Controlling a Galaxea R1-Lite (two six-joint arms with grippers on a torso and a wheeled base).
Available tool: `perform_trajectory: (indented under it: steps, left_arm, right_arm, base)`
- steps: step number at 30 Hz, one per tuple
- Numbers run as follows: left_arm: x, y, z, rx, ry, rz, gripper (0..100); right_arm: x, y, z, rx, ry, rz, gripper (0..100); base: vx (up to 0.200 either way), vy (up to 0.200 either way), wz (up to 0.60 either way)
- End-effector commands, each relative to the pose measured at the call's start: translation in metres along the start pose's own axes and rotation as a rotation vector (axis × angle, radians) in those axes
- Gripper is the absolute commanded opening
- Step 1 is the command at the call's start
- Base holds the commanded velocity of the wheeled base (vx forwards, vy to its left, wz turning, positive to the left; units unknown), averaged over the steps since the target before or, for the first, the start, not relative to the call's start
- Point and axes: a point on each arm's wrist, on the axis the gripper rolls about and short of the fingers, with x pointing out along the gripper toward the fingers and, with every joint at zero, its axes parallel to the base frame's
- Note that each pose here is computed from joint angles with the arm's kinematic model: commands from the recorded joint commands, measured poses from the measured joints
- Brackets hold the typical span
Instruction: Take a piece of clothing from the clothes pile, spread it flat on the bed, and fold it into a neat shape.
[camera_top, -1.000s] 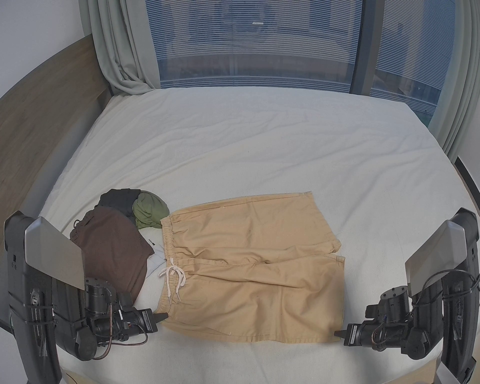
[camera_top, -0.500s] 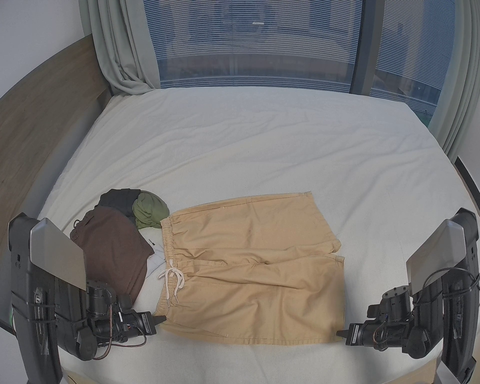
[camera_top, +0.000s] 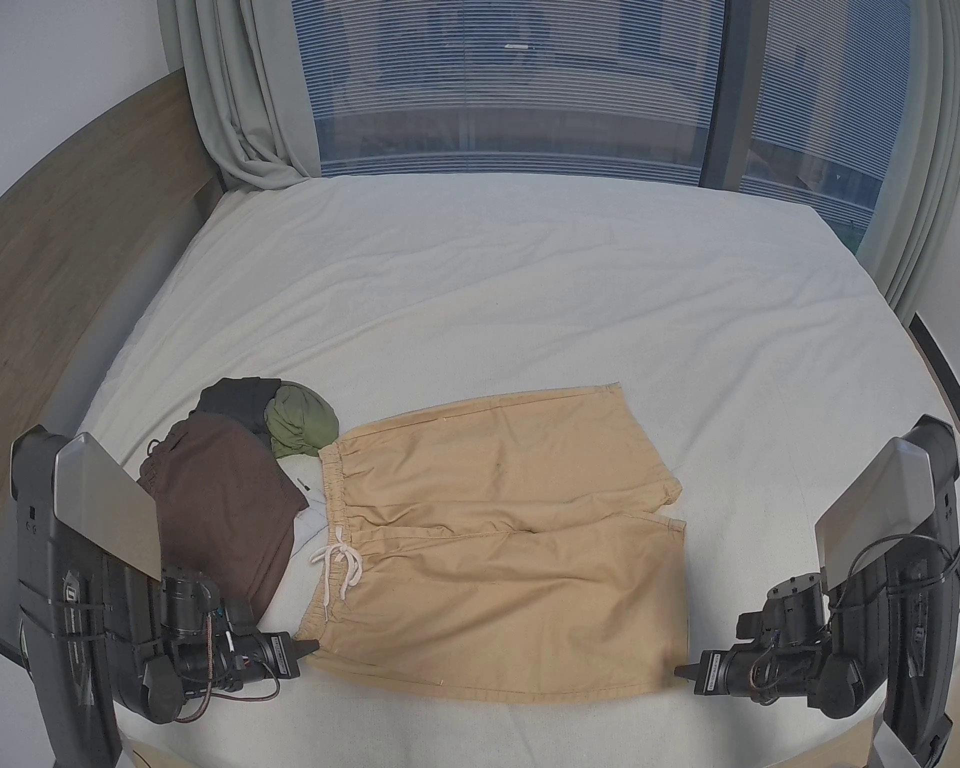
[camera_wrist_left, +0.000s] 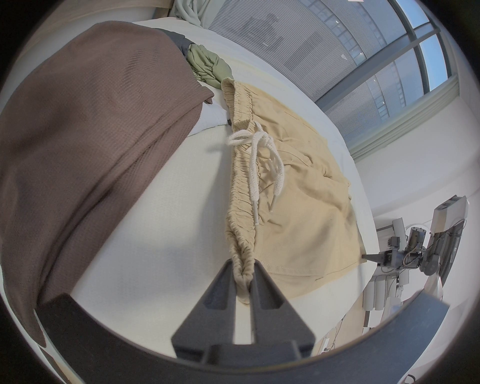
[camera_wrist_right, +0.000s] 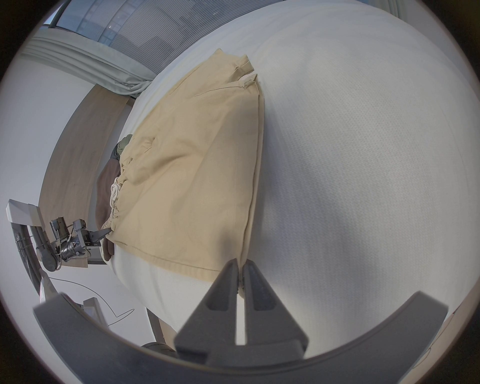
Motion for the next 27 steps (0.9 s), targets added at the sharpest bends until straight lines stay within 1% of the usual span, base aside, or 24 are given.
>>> perform_trajectory:
  steps: [1,12,16,18,22,25,26,27]
  left_arm:
    - [-0.003,0.004,-0.002,-0.003,0.01,0.011,0]
    - [-0.002,0.001,-0.002,0.011,0.013,-0.002,0]
    - [0.0,-0.001,0.002,0.02,-0.001,-0.037,0]
    - [0.003,-0.002,0.009,0.03,-0.031,-0.053,0]
    - [0.003,-0.005,0.017,0.028,-0.065,-0.068,0]
    - [-0.001,-0.018,0.032,-0.019,-0.132,-0.116,0]
    - [-0.001,-0.018,0.033,-0.022,-0.135,-0.117,0]
    - [-0.004,-0.026,0.04,-0.05,-0.164,-0.144,0]
  right_arm:
    - [-0.003,-0.001,-0.003,0.004,0.013,-0.007,0]
    - [-0.004,-0.002,-0.001,0.01,0.006,-0.01,0]
    - [-0.007,0.002,0.003,0.004,-0.021,0.01,0]
    - [-0.01,0.006,0.008,-0.004,-0.039,0.053,0]
    - [-0.015,0.009,0.015,-0.008,-0.071,0.081,0]
    - [-0.022,0.014,0.023,-0.016,-0.113,0.122,0]
    - [-0.022,0.014,0.024,-0.016,-0.116,0.126,0]
    - [-0.025,0.015,0.028,-0.018,-0.135,0.138,0]
  base:
    - [0.0,0.0,0.0]
    - [0.0,0.0,0.0]
    - [0.0,0.0,0.0]
    - [0.0,0.0,0.0]
    - [0.0,0.0,0.0]
    - [0.0,0.0,0.0]
    - [0.0,0.0,0.0]
    - [0.0,0.0,0.0]
